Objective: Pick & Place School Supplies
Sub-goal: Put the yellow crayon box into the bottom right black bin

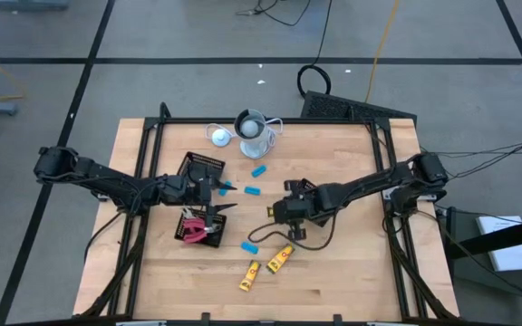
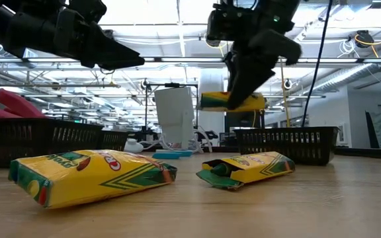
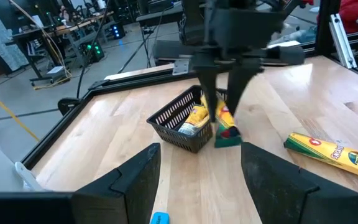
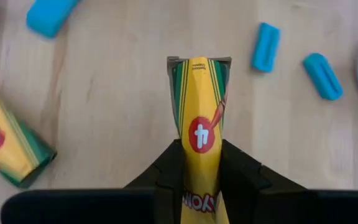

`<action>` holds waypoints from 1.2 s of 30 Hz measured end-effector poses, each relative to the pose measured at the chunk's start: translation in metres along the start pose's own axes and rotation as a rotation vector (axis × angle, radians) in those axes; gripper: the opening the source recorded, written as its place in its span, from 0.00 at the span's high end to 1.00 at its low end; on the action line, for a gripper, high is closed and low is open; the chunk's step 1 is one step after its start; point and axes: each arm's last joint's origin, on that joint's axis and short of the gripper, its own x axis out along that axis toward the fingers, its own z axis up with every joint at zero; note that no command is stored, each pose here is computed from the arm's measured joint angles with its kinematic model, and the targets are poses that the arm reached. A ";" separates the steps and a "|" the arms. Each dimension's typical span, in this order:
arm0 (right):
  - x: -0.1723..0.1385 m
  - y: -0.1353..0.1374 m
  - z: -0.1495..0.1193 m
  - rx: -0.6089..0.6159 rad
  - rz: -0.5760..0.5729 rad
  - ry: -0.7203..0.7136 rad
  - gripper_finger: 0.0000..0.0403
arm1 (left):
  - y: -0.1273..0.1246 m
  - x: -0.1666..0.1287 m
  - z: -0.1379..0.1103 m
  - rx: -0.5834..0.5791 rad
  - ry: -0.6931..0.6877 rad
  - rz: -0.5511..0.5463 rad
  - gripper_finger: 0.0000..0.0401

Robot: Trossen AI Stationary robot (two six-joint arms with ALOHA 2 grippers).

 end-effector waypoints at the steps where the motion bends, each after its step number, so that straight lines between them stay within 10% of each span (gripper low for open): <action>1: -0.004 -0.003 -0.002 0.018 -0.013 0.012 0.85 | 0.000 0.000 0.000 0.000 0.000 0.000 0.43; 30: 0.019 -0.029 -0.068 0.226 -0.096 0.318 0.84 | 0.000 0.000 0.000 0.000 0.000 -0.001 0.43; 36: 0.014 -0.030 -0.064 0.243 -0.092 0.262 0.51 | 0.000 0.000 0.000 0.000 0.000 -0.001 0.43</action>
